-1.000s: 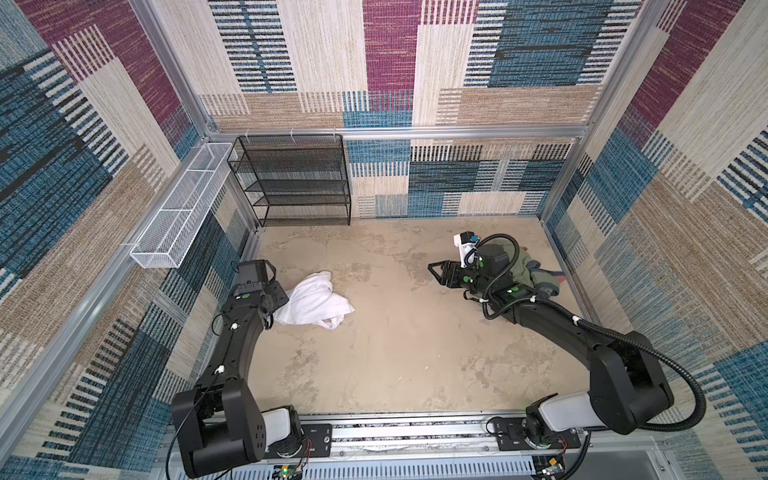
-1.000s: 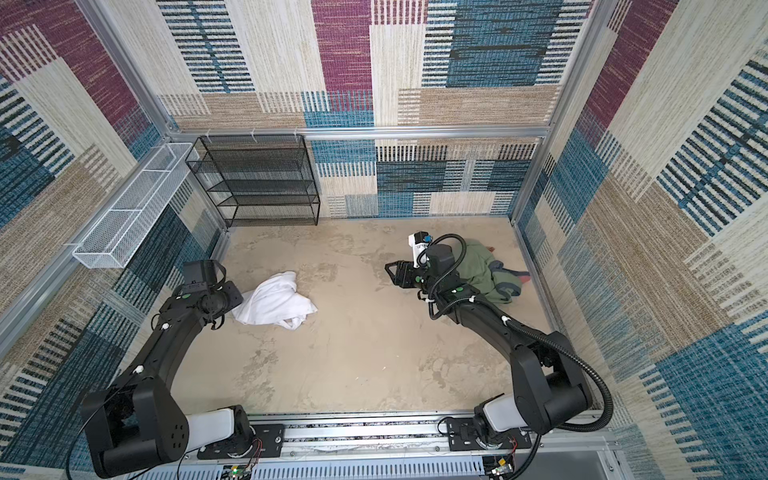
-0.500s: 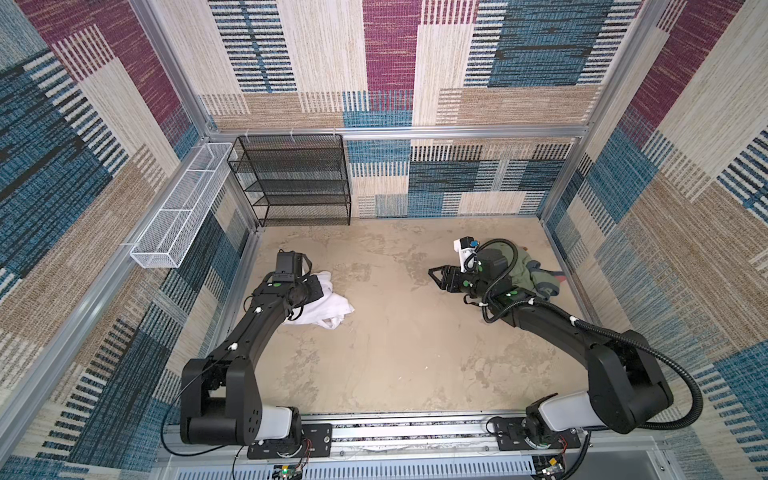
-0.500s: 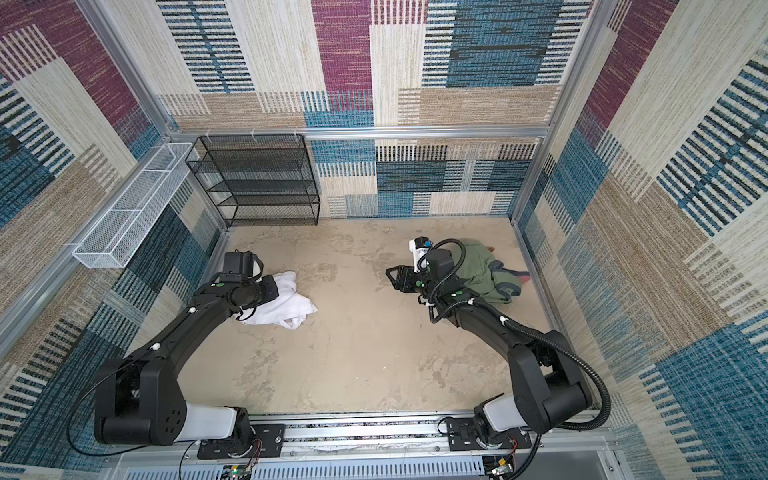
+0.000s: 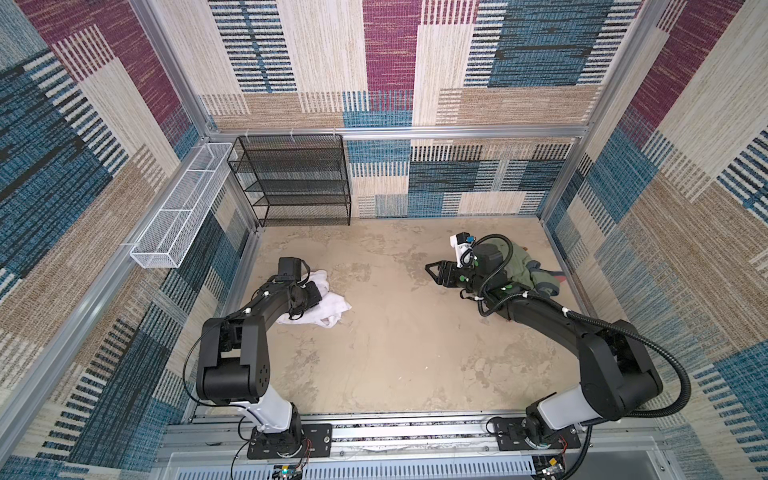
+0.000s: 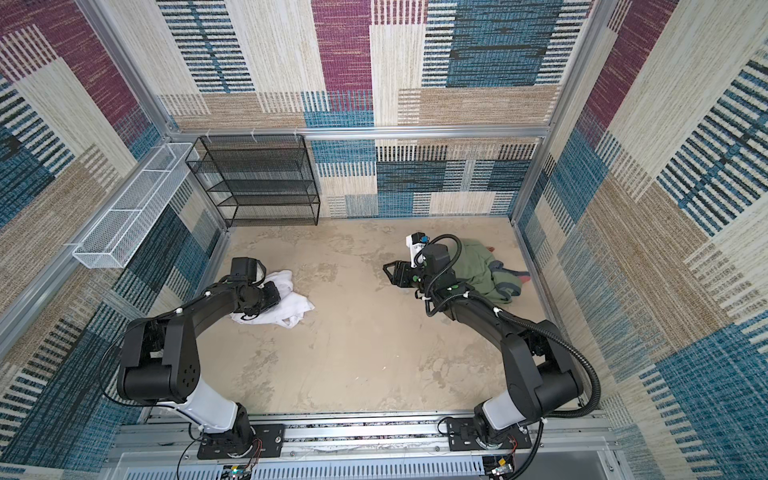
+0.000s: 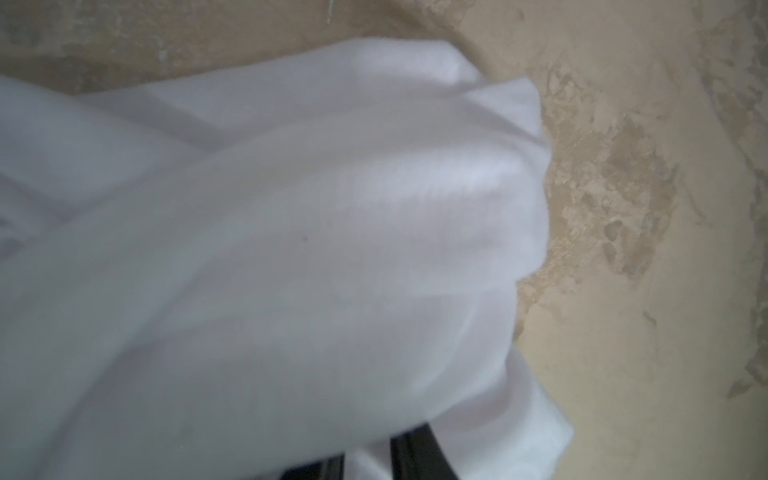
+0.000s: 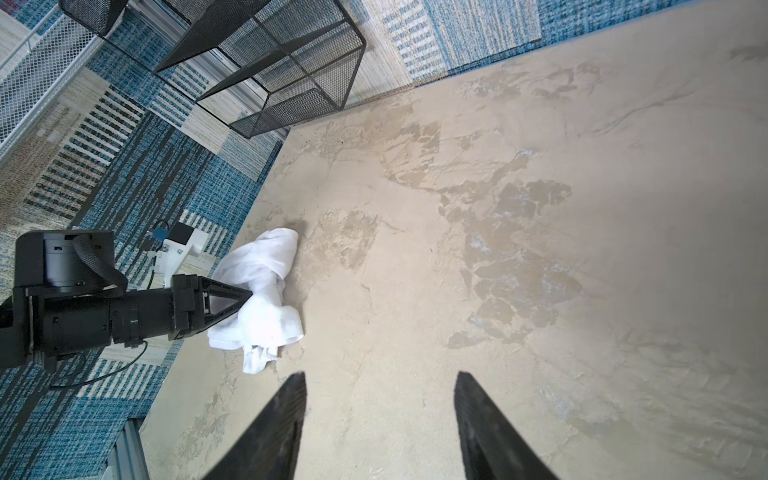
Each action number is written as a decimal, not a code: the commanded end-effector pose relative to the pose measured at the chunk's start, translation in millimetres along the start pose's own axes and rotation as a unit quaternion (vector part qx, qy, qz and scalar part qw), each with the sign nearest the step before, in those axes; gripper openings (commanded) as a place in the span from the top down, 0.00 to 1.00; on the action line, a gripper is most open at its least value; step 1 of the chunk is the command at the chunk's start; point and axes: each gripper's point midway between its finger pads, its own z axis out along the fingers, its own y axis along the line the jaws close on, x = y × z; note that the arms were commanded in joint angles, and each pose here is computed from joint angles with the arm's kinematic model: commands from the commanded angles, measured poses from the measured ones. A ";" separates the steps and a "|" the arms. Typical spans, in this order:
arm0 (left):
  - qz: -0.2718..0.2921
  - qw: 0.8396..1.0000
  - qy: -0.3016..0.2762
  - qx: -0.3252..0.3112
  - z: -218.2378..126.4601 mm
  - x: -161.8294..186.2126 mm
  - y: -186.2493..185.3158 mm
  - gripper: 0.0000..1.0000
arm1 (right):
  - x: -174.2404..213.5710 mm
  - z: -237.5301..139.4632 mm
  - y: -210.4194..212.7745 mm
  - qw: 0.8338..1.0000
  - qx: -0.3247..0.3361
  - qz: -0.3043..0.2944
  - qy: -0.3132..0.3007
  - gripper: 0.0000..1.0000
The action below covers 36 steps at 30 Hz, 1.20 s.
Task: Pick out a specific cloth from the pile
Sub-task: 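Lower the white cloth onto the floor with the left gripper, then open the left gripper and release the white cloth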
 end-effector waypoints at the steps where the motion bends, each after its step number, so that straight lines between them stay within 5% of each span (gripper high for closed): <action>1: -0.018 0.999 -0.024 0.015 -0.2 -19.6 0.7 0.77 | -5.0 5.0 2.5 1.000 -0.003 -0.005 0.000 0.40; 15: -0.072 0.995 -0.065 0.016 5.6 -79.3 42.8 0.77 | -16.0 18.2 -3.5 1.000 0.014 0.012 -0.001 0.41; 24: -0.053 0.993 -0.091 0.058 -15.7 -93.6 20.8 0.76 | -25.7 8.3 1.6 1.000 0.018 0.006 -0.017 0.41; 36: 0.013 0.985 -0.150 0.079 -75.7 -71.9 -15.8 0.72 | -41.1 -20.6 2.1 0.996 0.053 -0.032 -0.058 0.39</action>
